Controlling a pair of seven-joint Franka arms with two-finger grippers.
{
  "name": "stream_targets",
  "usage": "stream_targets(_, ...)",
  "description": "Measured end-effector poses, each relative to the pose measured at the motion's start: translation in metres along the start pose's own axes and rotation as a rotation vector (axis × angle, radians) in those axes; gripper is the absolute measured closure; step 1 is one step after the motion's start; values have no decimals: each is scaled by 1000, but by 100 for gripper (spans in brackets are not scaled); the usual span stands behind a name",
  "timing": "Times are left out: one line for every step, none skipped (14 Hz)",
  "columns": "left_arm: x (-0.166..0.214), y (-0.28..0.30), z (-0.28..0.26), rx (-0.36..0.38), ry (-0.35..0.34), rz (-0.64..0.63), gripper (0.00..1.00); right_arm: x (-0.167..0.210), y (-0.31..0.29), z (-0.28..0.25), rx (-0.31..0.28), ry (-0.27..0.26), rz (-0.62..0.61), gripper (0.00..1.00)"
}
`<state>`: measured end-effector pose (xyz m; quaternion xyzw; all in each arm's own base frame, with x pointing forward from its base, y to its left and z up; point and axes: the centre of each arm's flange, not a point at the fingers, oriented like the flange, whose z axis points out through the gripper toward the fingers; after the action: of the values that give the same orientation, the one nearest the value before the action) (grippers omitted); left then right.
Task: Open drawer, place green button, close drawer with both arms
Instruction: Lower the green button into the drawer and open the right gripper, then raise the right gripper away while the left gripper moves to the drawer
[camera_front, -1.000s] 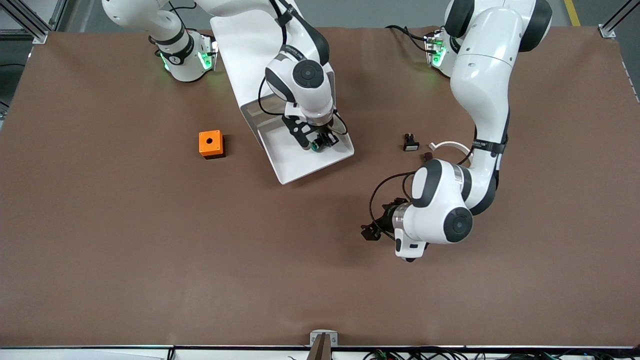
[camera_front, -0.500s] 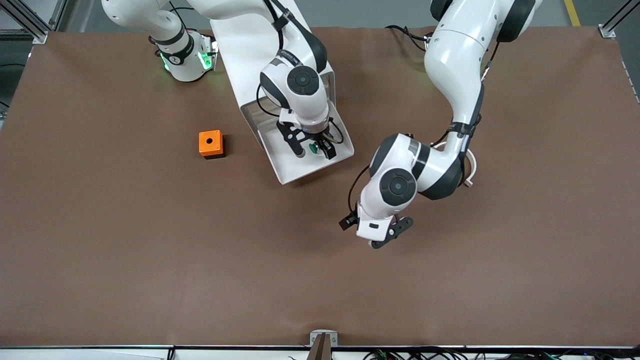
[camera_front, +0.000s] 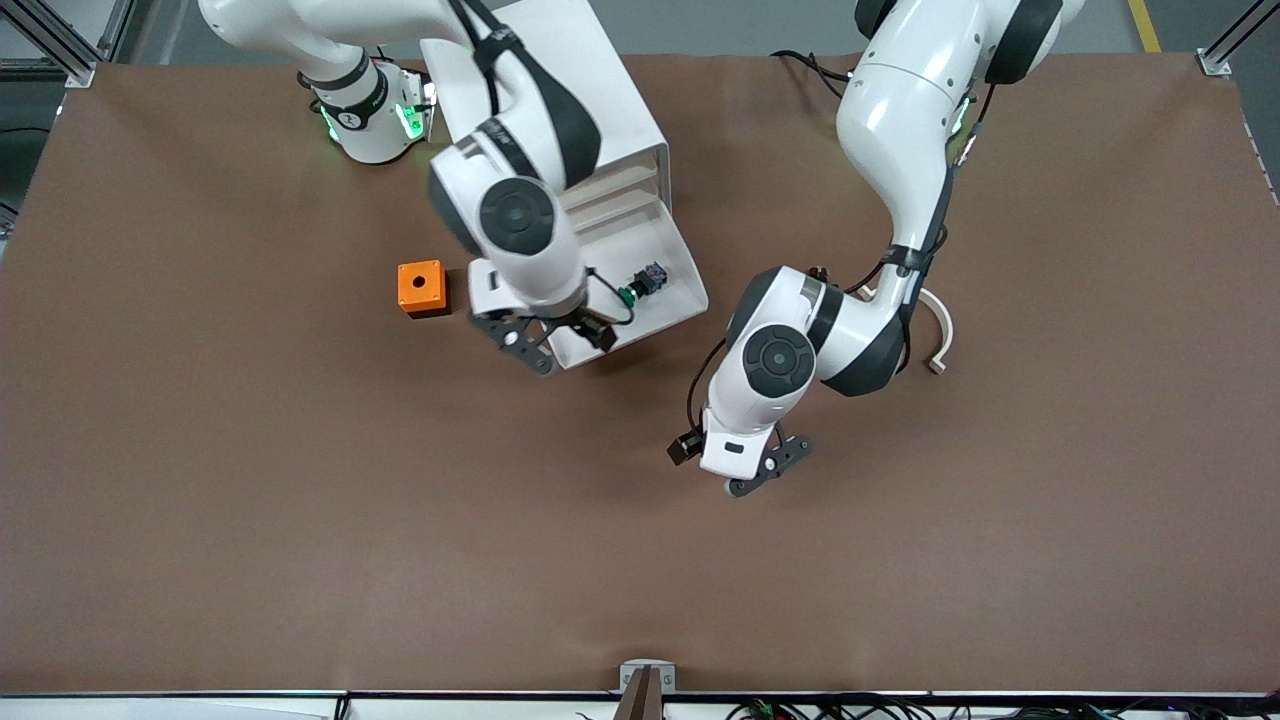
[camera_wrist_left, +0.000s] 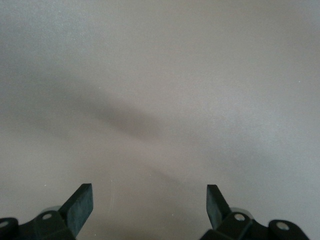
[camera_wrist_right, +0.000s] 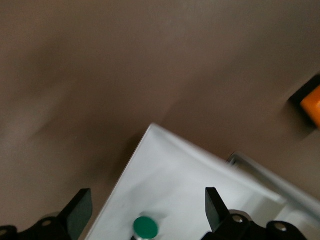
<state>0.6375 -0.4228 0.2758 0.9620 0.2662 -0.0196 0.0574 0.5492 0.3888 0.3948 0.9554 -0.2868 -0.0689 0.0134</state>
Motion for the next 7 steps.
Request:
stream_targets(-4,1,6,6,-3,7,0,27,19,-15,-12,-13,-46,0)
stream_targets(-12,4,12,12,-7,16,0,52,39,-29,-18,-25,-85,0)
stream_targets(-20,7,18,17,-9,28,0,76,60,-43,-20,-34,-121,0)
stream_targets(-29,10,23,20,-11,41,0,100,82,-56,-21,-40,-159,0)
stream_targets(-39,14,25,22,-12,54,0,122,105,-67,-21,-43,-195,0)
stream_targets(-48,18,27,23,-14,68,0,142,126,-75,-22,-48,-232,0)
stream_targets(-58,22,28,23,-14,82,0,161,147,-81,-22,-53,-267,0)
